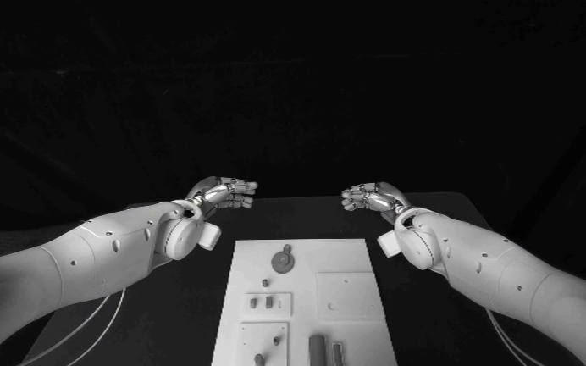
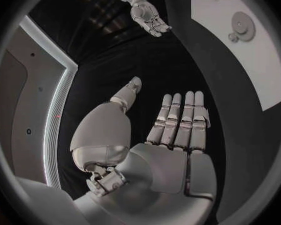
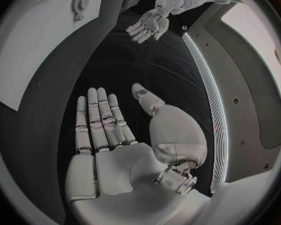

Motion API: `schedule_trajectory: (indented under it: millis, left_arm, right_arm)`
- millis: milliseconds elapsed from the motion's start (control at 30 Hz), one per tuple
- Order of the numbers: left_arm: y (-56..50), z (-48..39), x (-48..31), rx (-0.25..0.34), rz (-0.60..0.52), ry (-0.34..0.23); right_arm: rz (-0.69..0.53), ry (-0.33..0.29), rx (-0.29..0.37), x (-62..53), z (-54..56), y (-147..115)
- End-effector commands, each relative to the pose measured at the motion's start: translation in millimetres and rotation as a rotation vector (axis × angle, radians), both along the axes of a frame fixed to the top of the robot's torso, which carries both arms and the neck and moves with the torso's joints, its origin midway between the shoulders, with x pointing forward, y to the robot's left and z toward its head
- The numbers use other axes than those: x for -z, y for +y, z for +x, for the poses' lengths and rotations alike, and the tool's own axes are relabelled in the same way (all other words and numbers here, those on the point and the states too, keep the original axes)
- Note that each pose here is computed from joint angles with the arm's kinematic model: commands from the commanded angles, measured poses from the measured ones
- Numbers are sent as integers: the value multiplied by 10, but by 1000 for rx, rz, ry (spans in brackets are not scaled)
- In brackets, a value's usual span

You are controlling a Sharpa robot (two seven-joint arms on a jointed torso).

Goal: Assemble the parts on the task board

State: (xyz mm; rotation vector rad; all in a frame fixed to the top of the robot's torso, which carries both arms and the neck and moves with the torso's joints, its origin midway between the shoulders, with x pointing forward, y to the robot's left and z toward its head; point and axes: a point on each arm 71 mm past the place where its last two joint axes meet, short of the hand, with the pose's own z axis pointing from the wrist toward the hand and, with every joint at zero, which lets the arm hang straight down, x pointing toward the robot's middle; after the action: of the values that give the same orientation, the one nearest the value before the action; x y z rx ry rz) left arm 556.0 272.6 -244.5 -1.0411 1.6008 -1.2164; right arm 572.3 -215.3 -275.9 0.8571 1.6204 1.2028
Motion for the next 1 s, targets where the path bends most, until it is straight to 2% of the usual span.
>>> schedule_trajectory:
  millis: [33, 267, 500, 733, 933, 1000]
  left_arm:
    - [-5, 0, -9, -5, -2, -4]
    - [-142, -113, 10, -41, -36, -29]
    - [-417, -386, -7, -123, -100, -77]
    - [-671, -720, -106, -215, -152, -120]
    - [-778, -899, -182, -260, -170, -138]
    - [-793, -926, -195, -266, -173, -141]
  right_arm:
    - [2, -3, 2, -6, -3, 4]
    - [47, -31, 35, -68, -78, 41]
    - [131, -70, 104, -187, -268, 104]
    - [224, -86, 205, -340, -605, 171]
    - [271, -73, 279, -447, -896, 209]
    - [278, -68, 295, -470, -964, 216]
